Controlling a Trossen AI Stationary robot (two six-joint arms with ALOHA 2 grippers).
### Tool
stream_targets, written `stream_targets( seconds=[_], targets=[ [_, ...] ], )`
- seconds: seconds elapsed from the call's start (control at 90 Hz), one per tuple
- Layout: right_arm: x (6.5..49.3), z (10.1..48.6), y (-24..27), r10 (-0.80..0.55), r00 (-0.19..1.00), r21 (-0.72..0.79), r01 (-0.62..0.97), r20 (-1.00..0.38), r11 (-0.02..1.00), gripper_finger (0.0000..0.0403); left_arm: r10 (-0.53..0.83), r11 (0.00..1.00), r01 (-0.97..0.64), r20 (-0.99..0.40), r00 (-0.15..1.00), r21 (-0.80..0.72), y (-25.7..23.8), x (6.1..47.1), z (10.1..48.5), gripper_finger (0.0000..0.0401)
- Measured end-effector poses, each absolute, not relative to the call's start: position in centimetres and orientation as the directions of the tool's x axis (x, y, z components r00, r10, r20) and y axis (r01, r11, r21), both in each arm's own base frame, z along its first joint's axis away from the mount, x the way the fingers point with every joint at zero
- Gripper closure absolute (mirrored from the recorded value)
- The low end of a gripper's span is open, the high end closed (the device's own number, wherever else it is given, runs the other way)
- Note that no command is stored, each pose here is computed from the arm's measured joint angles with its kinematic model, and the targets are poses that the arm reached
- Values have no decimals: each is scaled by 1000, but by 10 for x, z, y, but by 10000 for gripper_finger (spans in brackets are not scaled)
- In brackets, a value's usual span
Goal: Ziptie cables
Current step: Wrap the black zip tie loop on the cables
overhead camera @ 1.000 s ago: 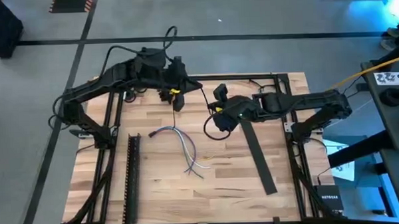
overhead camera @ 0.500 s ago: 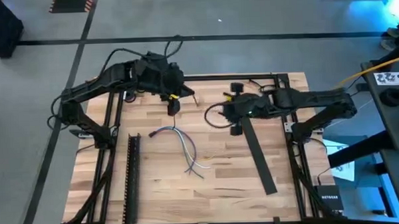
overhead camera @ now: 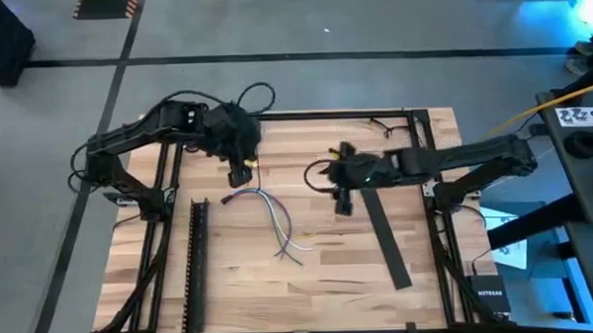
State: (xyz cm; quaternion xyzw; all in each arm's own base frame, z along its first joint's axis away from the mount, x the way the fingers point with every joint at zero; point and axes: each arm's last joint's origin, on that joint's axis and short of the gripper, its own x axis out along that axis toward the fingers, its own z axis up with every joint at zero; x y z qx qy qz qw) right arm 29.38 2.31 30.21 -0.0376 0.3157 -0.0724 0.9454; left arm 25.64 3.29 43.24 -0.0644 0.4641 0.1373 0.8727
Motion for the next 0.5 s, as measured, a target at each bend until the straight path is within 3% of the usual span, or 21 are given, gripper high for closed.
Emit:
stream_targets(
  seconds=[0.144, 0.356, 0.5],
  targets=[
    [326, 264, 16, -173, 836, -36, 181, -521, 983, 200, 211, 939, -340, -859, 467, 45, 28, 246, 425, 401],
    [384, 205, -1, -149, 799, 92, 247, -583, 965, 200, 214, 935, -353, -851, 479, 37, 26, 225, 412, 401],
    [426, 173, -6, -139, 768, 99, 256, -625, 962, 200, 215, 929, -370, -840, 498, 19, 25, 216, 404, 401]
  ],
)
